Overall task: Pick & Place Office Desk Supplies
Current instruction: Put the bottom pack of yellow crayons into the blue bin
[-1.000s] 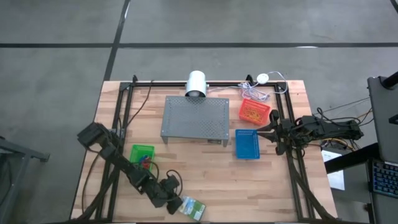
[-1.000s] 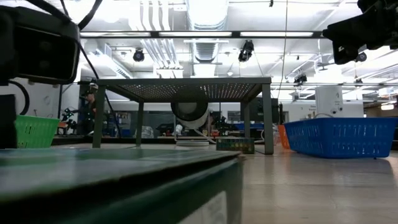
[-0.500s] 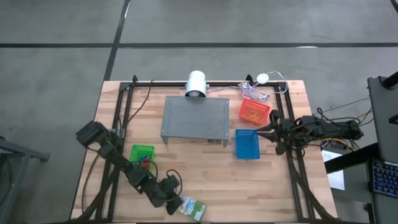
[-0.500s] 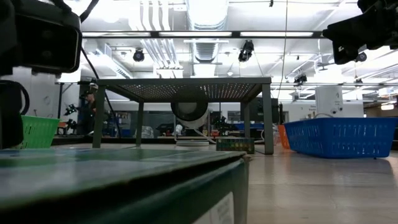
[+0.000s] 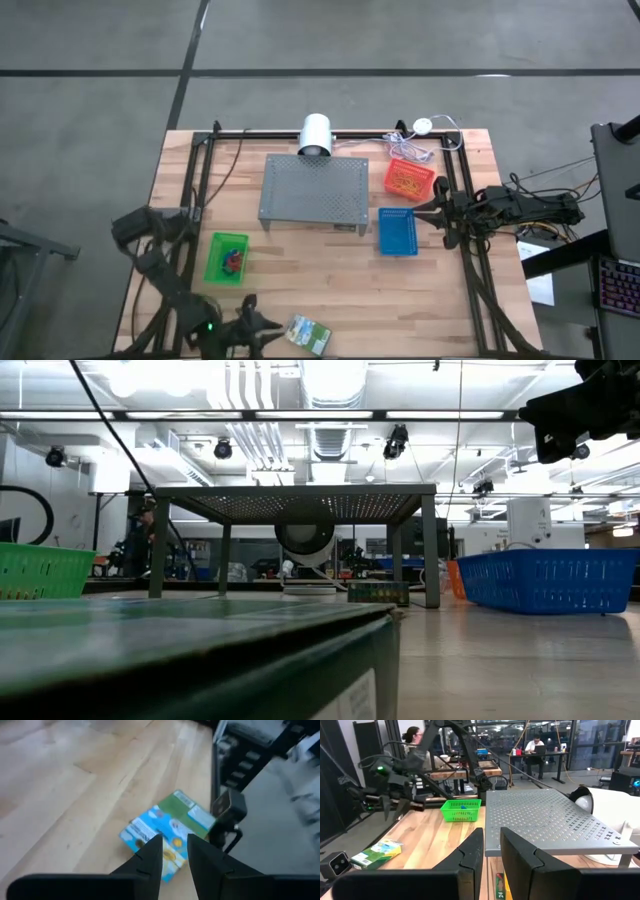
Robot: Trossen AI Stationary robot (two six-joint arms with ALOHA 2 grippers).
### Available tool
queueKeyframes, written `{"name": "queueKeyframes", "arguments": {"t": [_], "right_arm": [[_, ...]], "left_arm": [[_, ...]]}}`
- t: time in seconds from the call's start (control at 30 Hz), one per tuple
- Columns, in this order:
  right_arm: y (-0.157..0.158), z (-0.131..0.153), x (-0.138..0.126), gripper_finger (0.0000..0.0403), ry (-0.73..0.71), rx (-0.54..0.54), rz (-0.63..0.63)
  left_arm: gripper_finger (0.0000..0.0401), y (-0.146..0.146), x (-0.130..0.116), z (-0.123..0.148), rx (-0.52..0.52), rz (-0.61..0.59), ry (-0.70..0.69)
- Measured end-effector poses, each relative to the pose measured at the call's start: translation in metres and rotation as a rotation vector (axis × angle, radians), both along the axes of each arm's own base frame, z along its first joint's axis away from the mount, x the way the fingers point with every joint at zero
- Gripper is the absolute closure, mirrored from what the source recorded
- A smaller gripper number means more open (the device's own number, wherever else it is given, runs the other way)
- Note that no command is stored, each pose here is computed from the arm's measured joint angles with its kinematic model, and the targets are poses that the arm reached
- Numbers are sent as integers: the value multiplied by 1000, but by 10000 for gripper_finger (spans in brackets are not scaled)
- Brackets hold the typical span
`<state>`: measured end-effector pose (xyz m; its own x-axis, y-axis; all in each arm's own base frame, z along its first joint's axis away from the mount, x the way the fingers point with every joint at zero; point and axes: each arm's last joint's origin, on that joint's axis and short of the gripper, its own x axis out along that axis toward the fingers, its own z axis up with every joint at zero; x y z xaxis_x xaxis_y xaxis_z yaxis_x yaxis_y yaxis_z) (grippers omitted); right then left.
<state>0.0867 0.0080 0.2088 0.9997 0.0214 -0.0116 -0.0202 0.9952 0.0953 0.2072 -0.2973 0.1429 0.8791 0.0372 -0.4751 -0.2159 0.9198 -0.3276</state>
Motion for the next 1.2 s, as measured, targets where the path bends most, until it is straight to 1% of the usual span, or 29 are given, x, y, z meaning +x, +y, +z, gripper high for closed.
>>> {"name": "queueKeyframes", "arguments": {"t": [0.13,0.23,0.3,0.37,0.5,0.6,0.67,0.73,0.87,0.93,1.0,1.2], "right_arm": [[0,0,0,339,0,0,0],[0,0,0,339,0,0,0],[0,0,0,339,0,0,0],[0,0,0,339,0,0,0],[0,0,0,339,0,0,0],[0,0,0,339,0,0,0],[0,0,0,339,0,0,0],[0,0,0,339,0,0,0],[0,0,0,339,0,0,0],[0,0,0,339,0,0,0],[0,0,0,339,0,0,0],[0,0,0,339,0,0,0]], "left_arm": [[307,-17,13,6,136,90,124],[307,-26,21,11,197,180,200],[307,-32,24,8,235,219,238],[307,-38,26,0,264,229,289],[307,-50,32,-12,306,169,359],[307,-59,29,-10,357,100,364],[307,-64,25,-7,370,75,352],[306,-67,21,-6,369,67,347],[306,-69,19,-7,301,112,323],[306,-70,20,-9,295,108,319],[304,-71,21,-10,318,81,320],[303,-66,19,-19,449,3,356]]}}
